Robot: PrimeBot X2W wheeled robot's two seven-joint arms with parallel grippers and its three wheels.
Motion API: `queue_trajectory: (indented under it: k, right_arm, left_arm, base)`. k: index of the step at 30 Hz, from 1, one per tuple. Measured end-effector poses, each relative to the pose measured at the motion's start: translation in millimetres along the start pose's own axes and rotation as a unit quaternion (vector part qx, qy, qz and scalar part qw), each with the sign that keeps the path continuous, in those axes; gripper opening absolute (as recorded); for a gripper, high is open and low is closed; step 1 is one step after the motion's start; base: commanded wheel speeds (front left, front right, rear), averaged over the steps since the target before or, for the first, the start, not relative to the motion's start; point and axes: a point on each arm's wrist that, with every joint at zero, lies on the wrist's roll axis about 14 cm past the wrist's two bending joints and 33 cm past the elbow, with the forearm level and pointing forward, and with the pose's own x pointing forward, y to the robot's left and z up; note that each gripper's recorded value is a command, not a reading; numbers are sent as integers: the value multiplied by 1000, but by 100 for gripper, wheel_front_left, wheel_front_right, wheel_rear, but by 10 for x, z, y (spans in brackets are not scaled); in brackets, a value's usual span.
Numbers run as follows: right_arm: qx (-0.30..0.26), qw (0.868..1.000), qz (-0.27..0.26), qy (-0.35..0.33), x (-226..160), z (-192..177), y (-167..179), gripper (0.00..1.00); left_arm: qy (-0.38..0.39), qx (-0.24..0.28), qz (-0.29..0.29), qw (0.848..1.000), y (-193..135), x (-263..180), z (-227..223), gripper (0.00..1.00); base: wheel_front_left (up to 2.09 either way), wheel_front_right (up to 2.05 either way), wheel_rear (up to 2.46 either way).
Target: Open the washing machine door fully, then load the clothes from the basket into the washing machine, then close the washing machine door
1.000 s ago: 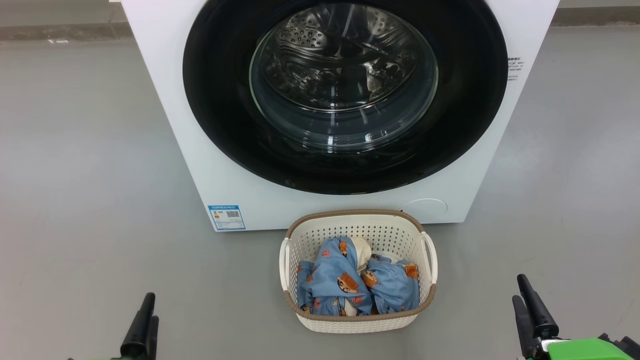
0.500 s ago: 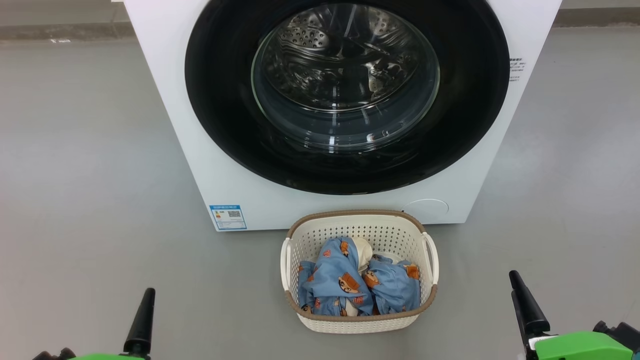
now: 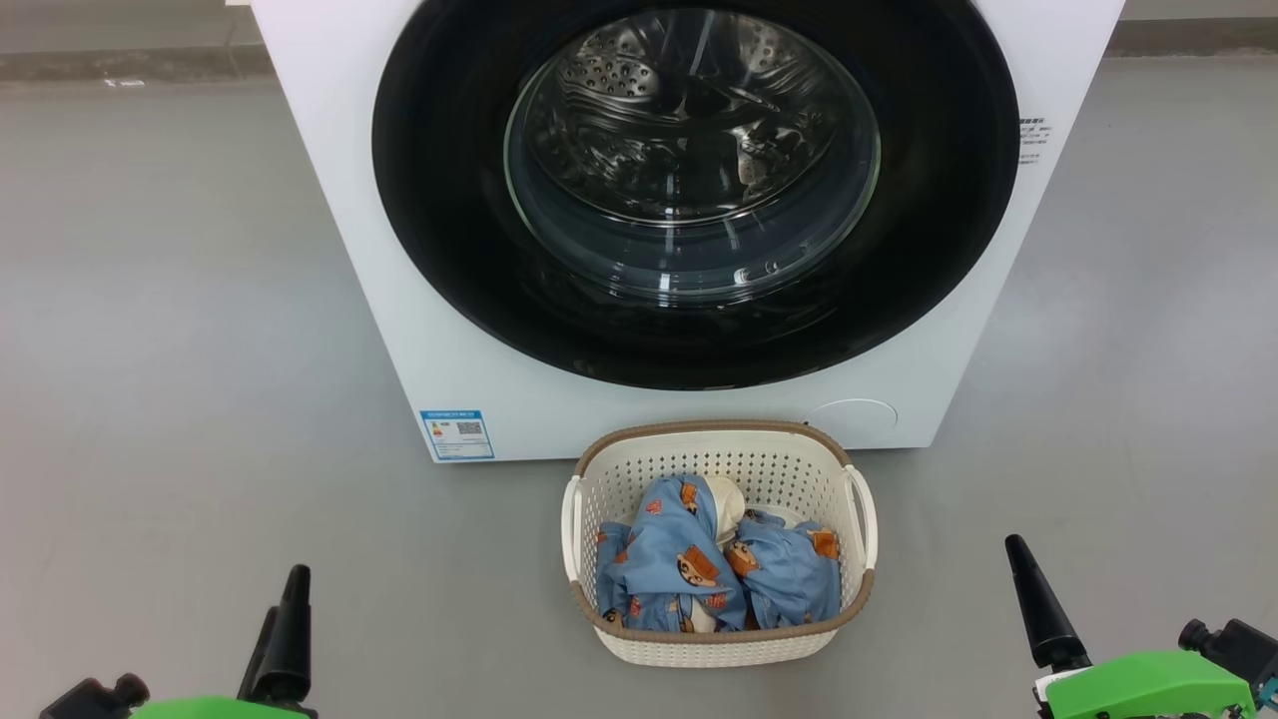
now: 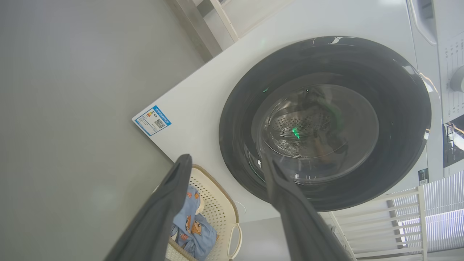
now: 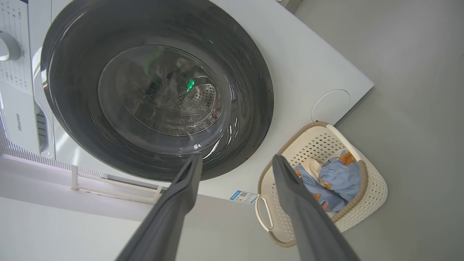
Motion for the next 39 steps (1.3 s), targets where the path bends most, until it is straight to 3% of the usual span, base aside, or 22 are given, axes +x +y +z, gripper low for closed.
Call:
queue_trajectory:
  k: [16, 39]
  right_arm:
    - [-110, 994, 14, 7, 10, -39, 50, 100]
    - [-249, 968, 39, -10, 42, 31, 145, 100]
  left_arm:
    - [-6, 107, -20, 994, -98, 0, 18, 100]
    - [-25, 247, -50, 967, -226, -5, 69, 100]
  base:
    - [0, 0, 0]
    - [0, 0, 0]
